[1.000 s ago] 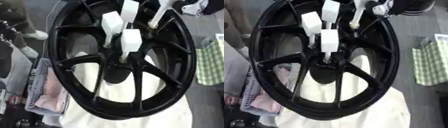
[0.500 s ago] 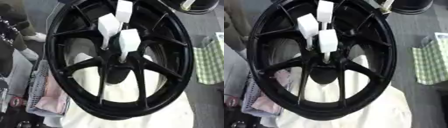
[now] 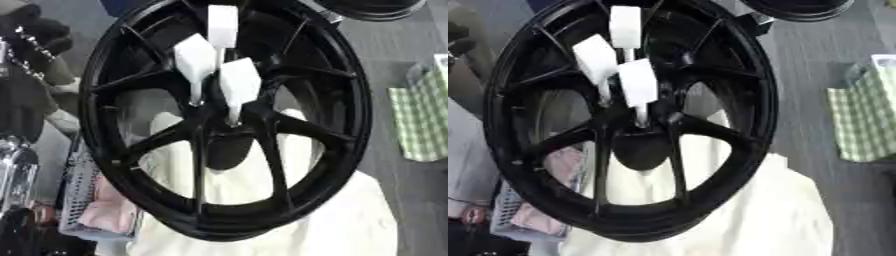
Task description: Pull the pin out of the wheel hub.
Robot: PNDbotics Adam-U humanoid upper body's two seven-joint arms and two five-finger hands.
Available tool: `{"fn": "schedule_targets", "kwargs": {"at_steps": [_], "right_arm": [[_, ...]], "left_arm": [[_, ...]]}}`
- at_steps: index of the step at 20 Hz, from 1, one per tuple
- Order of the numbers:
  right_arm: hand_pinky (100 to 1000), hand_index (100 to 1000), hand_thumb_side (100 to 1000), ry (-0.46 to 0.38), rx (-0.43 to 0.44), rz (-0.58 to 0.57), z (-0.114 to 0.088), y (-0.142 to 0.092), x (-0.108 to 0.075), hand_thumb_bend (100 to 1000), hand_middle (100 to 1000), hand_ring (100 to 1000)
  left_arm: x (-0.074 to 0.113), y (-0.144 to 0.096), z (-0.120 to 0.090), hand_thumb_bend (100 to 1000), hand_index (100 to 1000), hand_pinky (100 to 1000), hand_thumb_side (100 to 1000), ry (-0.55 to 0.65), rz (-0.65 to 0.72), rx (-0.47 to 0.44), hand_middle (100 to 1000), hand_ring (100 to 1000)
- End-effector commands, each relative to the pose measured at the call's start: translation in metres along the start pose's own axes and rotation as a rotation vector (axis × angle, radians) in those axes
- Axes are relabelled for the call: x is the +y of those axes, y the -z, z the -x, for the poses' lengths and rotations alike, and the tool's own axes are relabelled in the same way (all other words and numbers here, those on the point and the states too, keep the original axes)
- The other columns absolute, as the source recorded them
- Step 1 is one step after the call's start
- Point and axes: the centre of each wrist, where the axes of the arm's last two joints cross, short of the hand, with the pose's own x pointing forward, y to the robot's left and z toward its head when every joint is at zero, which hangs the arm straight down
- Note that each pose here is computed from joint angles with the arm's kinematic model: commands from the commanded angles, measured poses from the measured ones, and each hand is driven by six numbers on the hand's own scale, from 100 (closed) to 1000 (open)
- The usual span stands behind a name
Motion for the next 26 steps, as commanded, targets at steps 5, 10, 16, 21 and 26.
{"fn": "schedule_targets", "kwargs": {"at_steps": [5,10,16,21,26], "right_arm": [[593,513,100,0.153,0.377,0.136,0.08,0.021,0.006,235,374,436],[847,922,100,0.136,0.622,0.142,0.139,0.028,0.045,100,885,926],[890,978,383,0.068,0.641,0.182,0.167,0.011,0.081,100,963,996],[887,978,331,0.081,0.622,0.228,0.168,0.007,0.084,100,962,990],[784,906,100,0.069,0.57,0.319,0.155,0.006,0.077,100,840,868]], "left_arm": [[0.002,0.004,-0.008,100,786,809,707,0.02,0.0,-0.033,631,755],[-0.001,0.005,-0.008,100,787,809,707,0.01,0.019,-0.031,632,756],[-0.003,0.004,-0.007,100,787,808,708,0.0,0.028,-0.022,632,756],[-0.003,0.004,-0.007,100,787,807,709,-0.003,0.032,-0.02,632,757],[-0.003,0.004,-0.007,100,787,806,709,-0.006,0.033,-0.019,632,756]]}}
